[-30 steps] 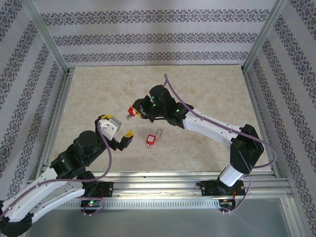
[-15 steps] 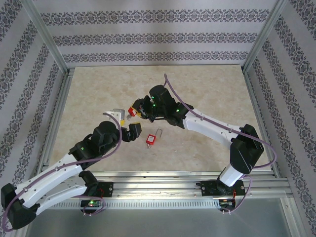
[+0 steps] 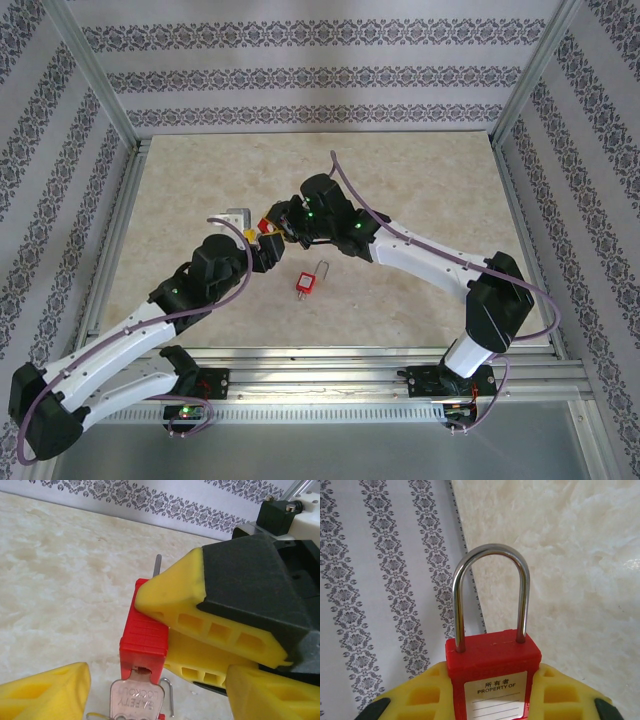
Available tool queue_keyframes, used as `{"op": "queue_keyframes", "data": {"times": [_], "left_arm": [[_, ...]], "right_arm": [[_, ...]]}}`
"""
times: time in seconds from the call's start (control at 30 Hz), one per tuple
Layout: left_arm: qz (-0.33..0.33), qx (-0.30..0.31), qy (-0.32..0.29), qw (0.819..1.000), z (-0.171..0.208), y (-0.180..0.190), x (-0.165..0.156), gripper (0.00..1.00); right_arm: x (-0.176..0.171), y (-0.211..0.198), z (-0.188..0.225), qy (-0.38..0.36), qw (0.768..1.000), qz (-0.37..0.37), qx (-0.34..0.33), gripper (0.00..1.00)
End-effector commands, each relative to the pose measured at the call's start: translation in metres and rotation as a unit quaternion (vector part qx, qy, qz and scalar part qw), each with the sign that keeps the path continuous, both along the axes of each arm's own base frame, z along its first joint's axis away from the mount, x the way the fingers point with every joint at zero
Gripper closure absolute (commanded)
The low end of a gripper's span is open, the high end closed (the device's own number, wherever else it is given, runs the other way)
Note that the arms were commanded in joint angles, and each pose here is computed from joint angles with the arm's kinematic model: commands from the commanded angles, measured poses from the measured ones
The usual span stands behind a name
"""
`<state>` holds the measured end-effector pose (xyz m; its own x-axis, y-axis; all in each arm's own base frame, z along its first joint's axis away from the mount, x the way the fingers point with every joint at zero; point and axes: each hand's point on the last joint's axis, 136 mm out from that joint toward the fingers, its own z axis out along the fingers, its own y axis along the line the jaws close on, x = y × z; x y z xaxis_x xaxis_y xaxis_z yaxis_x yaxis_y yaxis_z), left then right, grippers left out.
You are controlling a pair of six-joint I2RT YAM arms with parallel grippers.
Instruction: Unlock with the key
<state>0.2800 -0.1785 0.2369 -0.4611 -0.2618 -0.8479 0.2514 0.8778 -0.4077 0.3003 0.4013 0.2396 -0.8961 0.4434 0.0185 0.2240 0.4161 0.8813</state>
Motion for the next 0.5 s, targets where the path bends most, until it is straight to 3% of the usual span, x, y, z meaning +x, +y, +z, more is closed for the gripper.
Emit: {"op": "queue_keyframes", "data": {"times": [0.0, 0.37, 0.47], "left_arm": [[0.002, -0.013, -0.038, 0.999, 0.025, -0.001, 0.012, 0.34], [-0.002, -0.032, -0.022, 0.999, 0.005, -0.003, 0.014, 0.63], [0.003, -0.035, -0.019, 0.999, 0.002, 0.001, 0.012, 0.77]], "right_arm": [[-0.003, 0.011, 0.018, -0.022, 0.999, 0.015, 0.024, 1.00], [-0.005, 0.015, 0.022, -0.017, 0.999, 0.015, 0.042, 1.00], [-0.005, 0.015, 0.027, -0.020, 0.999, 0.018, 0.046, 1.00]]}}
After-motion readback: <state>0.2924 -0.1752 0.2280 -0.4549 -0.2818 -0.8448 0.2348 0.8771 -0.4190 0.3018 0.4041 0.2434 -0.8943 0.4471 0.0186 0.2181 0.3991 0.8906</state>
